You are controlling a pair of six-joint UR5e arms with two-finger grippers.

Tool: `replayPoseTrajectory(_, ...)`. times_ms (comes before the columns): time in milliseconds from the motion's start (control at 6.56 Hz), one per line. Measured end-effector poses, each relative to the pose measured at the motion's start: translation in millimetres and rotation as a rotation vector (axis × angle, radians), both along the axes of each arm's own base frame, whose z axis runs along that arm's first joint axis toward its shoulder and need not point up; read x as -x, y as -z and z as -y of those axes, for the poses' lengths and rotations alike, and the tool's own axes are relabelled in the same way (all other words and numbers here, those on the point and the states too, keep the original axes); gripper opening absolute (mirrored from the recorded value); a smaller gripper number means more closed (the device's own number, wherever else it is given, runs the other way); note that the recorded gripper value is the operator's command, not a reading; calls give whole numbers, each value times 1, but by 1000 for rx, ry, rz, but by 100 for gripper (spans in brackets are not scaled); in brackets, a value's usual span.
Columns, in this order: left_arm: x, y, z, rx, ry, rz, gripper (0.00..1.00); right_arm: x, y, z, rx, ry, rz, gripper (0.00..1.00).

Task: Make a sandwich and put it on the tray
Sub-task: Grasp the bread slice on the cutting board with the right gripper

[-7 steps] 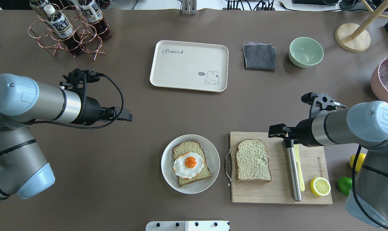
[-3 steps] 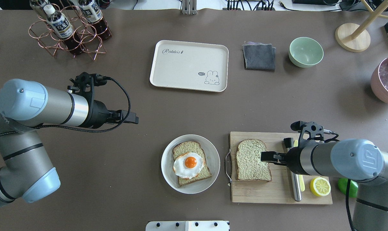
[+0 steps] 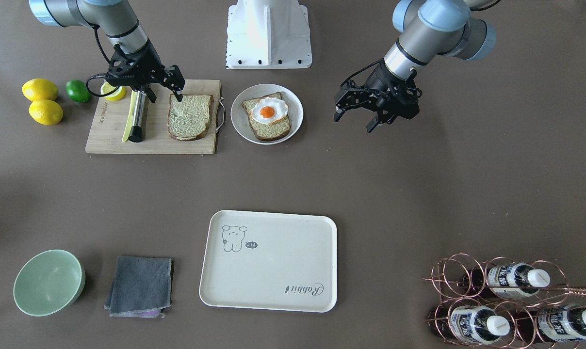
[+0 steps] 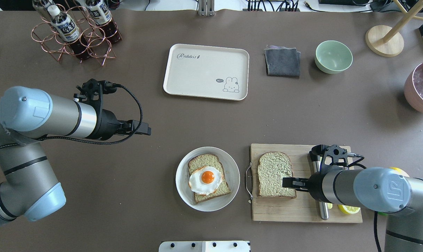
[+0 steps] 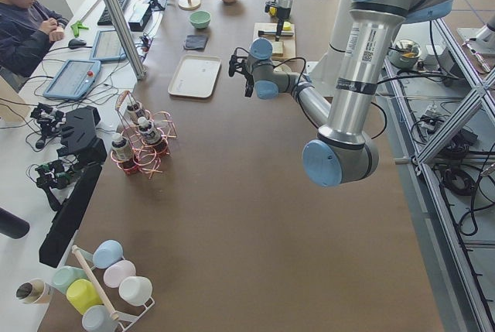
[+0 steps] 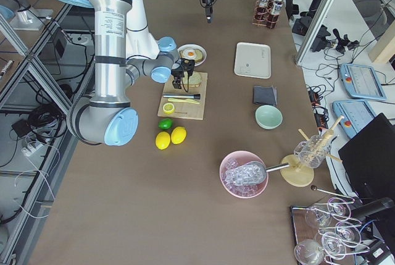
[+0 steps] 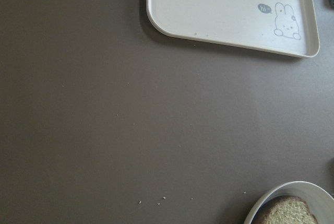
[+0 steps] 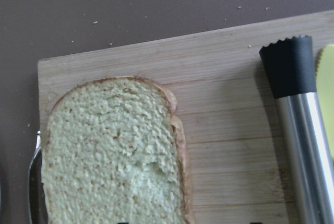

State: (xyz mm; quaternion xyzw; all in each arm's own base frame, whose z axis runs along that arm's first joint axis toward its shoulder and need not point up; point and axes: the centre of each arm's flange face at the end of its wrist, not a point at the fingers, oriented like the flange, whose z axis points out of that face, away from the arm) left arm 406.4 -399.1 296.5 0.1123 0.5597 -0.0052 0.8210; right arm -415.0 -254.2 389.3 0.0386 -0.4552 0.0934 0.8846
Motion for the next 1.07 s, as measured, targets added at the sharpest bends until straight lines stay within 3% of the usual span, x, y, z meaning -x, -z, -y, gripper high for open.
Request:
replayPoseTrajectory(610, 1, 1, 0, -2, 0, -2, 98, 10, -7, -8, 0, 16, -14, 60)
replayPoseTrajectory(762, 1, 2, -1, -2, 0, -3, 98, 13, -6, -10, -5, 13, -15, 18)
replayPoseTrajectory(915, 1, 2, -1, -3, 0, -4, 98, 15, -5, -12, -12, 8, -16, 0)
replayPoseTrajectory(1067, 1, 2, -1, -4, -1, -4, 98, 16, -5, -13, -15, 7, -15, 0)
